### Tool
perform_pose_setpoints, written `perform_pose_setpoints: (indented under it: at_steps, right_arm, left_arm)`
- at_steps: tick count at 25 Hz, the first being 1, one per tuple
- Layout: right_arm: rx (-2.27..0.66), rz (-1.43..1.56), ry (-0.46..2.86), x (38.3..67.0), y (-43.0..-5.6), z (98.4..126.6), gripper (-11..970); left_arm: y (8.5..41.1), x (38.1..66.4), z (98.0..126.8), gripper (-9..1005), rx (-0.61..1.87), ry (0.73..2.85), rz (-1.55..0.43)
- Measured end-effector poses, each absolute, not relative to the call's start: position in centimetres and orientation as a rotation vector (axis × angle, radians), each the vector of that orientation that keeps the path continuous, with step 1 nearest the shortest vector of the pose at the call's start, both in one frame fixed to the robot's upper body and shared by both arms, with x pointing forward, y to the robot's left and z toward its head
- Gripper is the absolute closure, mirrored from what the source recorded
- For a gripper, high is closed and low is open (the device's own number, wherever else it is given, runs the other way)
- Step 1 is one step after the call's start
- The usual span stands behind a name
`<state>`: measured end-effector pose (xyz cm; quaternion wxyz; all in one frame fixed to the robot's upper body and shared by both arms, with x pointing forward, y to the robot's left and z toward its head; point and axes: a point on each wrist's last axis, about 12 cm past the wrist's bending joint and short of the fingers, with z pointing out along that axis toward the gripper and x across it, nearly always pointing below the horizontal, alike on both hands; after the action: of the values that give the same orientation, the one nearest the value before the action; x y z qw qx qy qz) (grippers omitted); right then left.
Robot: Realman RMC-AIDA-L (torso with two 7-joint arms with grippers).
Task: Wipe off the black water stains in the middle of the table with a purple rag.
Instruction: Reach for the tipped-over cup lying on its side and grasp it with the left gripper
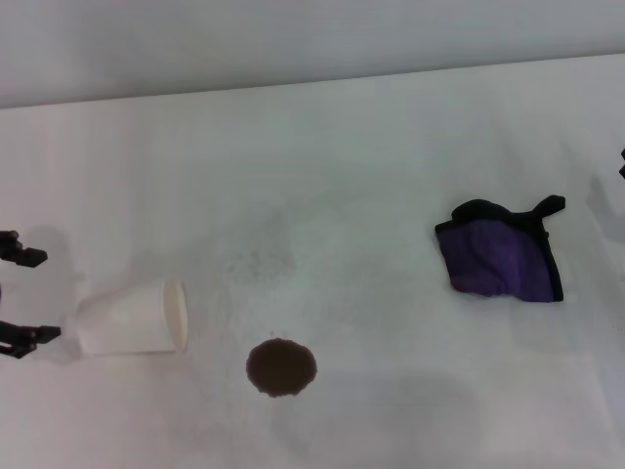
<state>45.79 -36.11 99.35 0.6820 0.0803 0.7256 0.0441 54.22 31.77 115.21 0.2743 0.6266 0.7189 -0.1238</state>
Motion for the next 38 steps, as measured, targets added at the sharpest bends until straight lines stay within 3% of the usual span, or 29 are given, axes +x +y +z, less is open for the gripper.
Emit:
perform_pose_setpoints:
  at_steps: [10,38]
  right_arm:
    - [0.178,0.096,1.619,45.7,-36.3,99.5,104]
    - [0.180,0.093,1.574,45.8,-36.4,100.0,105]
  left_arm:
    - [31.3,54.8,112.7,107,1.685,1.886,-0.330]
    - [27.4,55.8,109.6,108,1.824,1.784,-0.435]
